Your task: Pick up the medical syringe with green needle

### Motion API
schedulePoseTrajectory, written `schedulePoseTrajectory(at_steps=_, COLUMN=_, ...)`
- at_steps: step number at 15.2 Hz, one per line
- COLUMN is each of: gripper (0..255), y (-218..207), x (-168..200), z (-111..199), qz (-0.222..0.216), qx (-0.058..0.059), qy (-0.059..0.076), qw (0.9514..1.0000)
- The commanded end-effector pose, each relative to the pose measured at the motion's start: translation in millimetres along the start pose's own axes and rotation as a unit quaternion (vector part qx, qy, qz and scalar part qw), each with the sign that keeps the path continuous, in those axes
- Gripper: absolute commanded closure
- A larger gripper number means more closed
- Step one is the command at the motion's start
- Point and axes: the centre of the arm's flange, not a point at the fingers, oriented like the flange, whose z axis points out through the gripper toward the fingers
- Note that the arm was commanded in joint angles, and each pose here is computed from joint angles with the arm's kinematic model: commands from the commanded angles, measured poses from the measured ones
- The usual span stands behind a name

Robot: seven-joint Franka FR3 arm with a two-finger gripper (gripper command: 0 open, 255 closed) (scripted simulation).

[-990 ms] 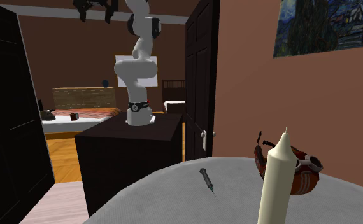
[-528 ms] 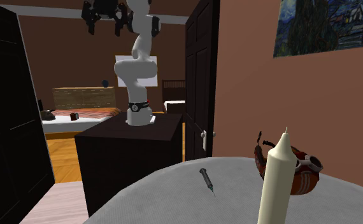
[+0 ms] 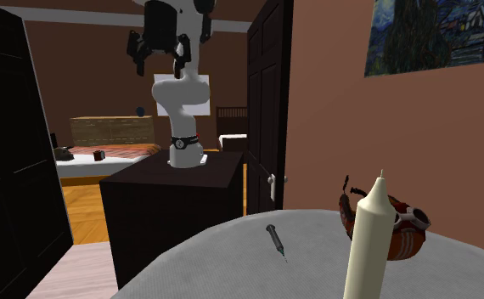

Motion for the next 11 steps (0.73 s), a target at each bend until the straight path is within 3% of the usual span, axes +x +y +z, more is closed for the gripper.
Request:
schedulePoseTrajectory(at_steps=1, gripper=0, y=-17, x=7, z=20, qz=-0.005, qx=0.002, qy=-0.004, qw=1.0)
schedulePoseTrajectory(at_steps=11, gripper=0, y=-102, x=31, z=118, qz=-0.032, qx=0.009, qy=-0.027, qw=0.9991)
